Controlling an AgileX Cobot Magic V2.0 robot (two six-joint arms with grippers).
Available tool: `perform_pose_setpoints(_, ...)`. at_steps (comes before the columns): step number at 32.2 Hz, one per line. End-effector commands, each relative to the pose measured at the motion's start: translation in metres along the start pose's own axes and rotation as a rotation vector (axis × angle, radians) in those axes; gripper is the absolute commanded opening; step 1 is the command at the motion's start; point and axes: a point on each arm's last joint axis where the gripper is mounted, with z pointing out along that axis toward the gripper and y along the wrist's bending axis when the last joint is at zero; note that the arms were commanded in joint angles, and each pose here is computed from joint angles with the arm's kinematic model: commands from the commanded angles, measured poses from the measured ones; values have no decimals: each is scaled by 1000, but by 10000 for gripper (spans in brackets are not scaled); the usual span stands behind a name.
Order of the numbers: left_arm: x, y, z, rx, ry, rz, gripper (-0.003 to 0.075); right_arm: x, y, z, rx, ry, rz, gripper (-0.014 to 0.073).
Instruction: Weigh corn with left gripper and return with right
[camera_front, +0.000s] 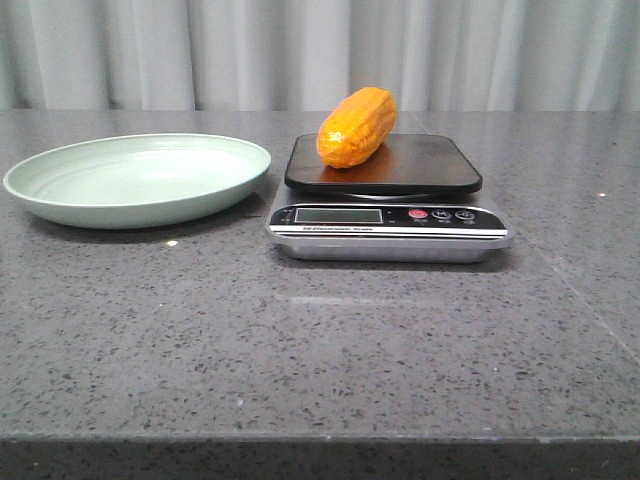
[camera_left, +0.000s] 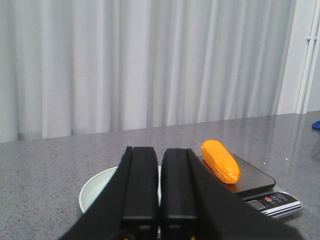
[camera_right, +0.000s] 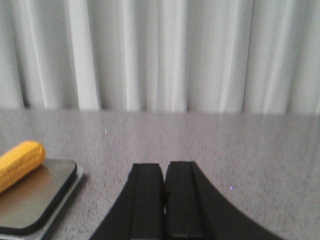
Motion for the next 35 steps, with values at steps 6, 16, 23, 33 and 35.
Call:
perform_pose_setpoints(6,-12,-2,1,20,-91,7,127,-16,1,34,6,46,14,152)
perform_pose_setpoints(16,-13,-3,1,23,-101,7,127,-22,17,51,-109,165,7,330)
perform_pose_setpoints(23,-13,-3,1,23,-101,7,127,-38,55,71,-324,279,-26,532)
perform_pose_setpoints(33,-13,-3,1,23,-99,7,127,-65,125,128,-489,447,-34,531)
perform_pose_setpoints(35,-13,-3,1,23,-99,7,127,-76,133,140,-470,495,13,531)
